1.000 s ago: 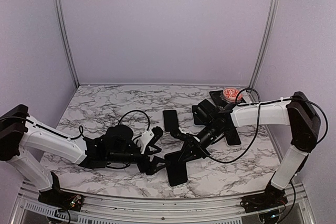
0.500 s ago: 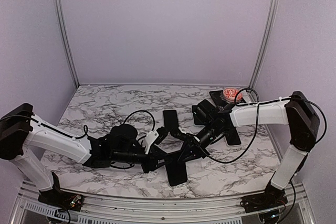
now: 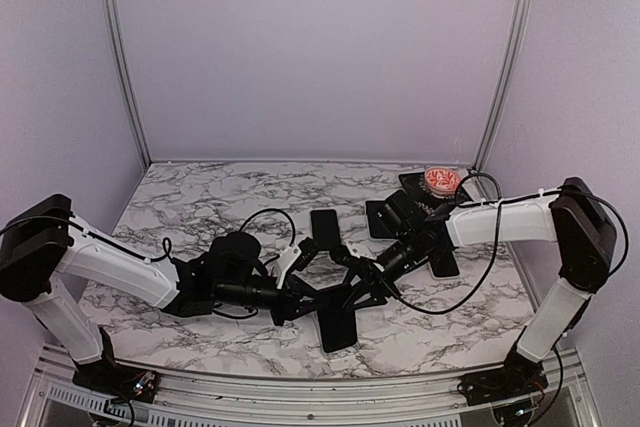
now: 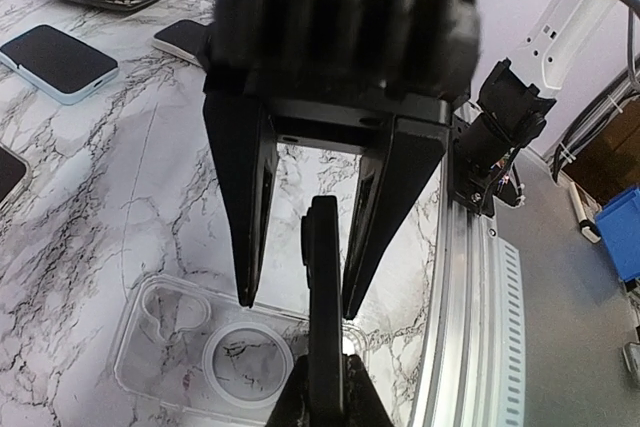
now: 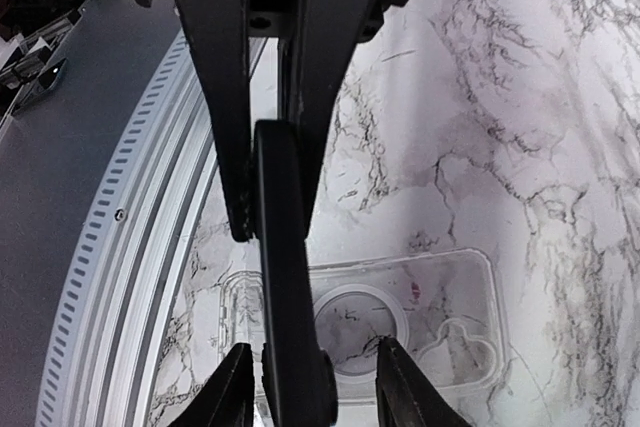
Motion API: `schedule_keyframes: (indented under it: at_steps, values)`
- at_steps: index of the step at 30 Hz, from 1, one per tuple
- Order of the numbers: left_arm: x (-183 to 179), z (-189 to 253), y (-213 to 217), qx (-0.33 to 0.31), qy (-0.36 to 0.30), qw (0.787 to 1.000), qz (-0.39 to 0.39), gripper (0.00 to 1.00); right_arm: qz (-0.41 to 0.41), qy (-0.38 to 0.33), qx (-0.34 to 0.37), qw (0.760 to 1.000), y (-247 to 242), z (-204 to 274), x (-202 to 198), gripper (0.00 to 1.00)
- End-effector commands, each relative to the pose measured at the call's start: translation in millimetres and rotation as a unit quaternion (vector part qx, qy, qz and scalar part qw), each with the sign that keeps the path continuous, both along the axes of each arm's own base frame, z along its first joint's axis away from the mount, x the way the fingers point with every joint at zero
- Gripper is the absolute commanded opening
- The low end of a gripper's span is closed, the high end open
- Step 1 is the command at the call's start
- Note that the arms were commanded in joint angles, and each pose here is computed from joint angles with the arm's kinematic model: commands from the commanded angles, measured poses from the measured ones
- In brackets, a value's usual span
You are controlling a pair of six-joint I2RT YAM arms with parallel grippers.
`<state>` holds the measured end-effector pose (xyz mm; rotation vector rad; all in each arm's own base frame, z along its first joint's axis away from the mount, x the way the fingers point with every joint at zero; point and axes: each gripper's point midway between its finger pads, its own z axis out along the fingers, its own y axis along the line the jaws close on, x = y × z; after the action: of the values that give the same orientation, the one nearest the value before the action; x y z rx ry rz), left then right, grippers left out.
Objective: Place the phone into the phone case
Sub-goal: Install the phone on the phone case.
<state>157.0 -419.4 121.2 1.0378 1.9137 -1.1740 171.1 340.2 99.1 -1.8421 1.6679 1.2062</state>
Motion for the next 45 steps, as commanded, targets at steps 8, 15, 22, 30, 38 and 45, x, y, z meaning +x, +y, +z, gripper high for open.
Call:
schedule_keyframes:
  at_steps: [8,15,22,30,38,45]
  values:
    - [-1,-38,7,0.040,0.049,0.998,-0.022,0.00,-0.018,-0.063,0.078,0.995,12,50,28,0.43]
    - [2,-40,8,0.043,0.051,0.998,-0.014,0.00,-0.005,-0.025,0.072,0.997,11,42,19,0.16]
    - [9,-41,11,0.049,0.047,0.998,0.004,0.47,-0.002,0.014,0.048,0.999,3,29,7,0.03]
    - [15,-27,34,0.067,0.013,0.997,0.024,0.61,-0.018,0.045,0.023,0.999,0,14,11,0.00]
    - [21,-85,50,0.150,0.067,0.985,0.054,0.30,-0.051,0.079,-0.009,0.995,-4,1,11,0.00]
    - [26,-113,35,0.186,0.090,0.978,0.041,0.25,-0.086,0.091,-0.012,0.992,-12,-1,6,0.00]
